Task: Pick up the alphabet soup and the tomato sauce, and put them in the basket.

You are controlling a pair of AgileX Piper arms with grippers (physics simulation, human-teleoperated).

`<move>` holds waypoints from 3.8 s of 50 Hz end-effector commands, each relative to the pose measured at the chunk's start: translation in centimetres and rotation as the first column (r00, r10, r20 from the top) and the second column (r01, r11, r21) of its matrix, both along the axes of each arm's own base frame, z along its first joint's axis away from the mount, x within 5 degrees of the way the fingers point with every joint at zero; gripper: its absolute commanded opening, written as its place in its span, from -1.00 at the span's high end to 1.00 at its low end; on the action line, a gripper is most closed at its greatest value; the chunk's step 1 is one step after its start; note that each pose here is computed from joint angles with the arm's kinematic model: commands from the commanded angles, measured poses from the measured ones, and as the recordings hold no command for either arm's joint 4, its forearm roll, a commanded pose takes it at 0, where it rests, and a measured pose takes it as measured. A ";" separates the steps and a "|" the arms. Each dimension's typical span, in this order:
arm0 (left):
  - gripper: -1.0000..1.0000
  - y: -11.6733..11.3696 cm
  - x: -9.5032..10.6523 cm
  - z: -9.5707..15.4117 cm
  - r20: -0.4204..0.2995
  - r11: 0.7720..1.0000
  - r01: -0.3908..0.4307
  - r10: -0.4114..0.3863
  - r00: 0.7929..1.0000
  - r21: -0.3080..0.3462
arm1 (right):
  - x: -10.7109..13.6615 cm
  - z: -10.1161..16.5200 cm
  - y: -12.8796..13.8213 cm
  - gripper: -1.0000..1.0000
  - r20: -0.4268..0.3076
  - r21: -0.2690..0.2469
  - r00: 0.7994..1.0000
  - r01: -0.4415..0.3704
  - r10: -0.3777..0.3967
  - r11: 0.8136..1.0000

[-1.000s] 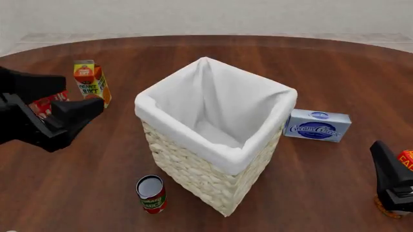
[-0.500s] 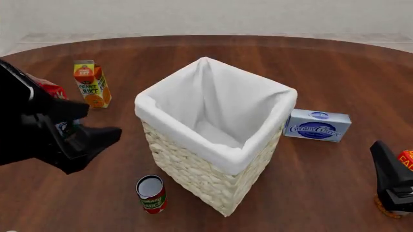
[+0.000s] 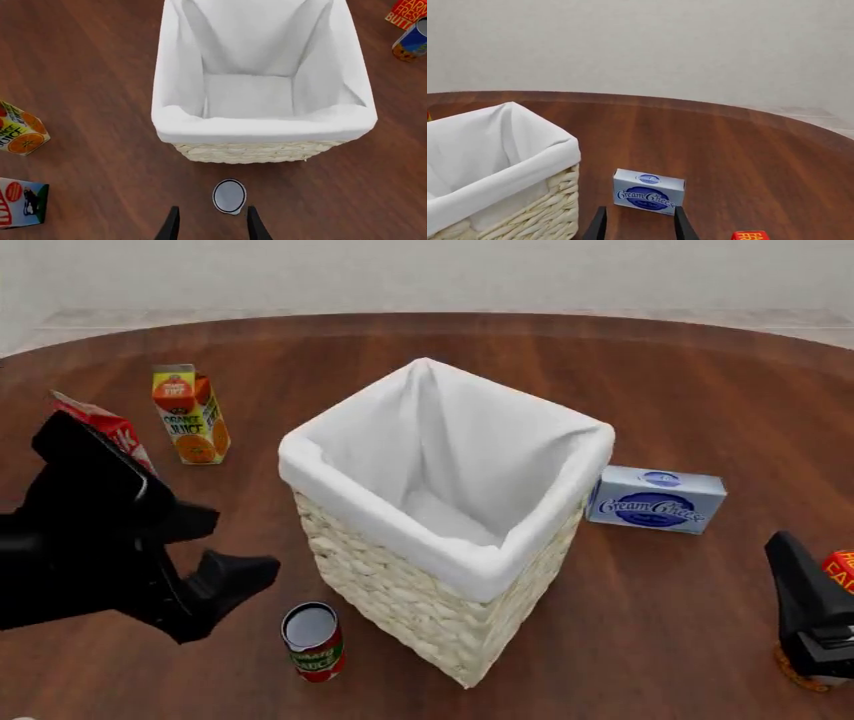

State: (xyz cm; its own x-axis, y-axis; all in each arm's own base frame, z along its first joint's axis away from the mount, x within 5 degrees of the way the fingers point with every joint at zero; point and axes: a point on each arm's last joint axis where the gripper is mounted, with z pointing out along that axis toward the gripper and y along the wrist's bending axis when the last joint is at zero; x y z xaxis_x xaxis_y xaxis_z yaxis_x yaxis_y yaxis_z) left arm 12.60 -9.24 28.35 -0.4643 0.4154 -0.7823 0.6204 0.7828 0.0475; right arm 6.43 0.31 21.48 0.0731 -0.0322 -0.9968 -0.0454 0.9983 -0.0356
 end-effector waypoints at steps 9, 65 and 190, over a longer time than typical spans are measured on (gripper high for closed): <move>-1.00 -0.8 0.7 -2.0 -0.048 1.000 -0.004 0.004 0.999 0.003 | 0.2 0.0 0.0 -1.00 -0.004 -0.008 1.000 -0.005 0.005 1.000; -1.00 -2.2 1.2 -7.8 -0.129 1.000 -0.001 0.002 0.992 0.012 | 0.0 0.0 0.1 -1.00 -0.003 -0.015 1.000 -0.009 0.009 1.000; 1.00 -2.4 1.2 -11.8 -0.175 0.999 -0.007 0.013 0.985 0.035 | -0.3 -0.1 0.0 -1.00 0.003 -0.014 1.000 -0.006 0.006 1.000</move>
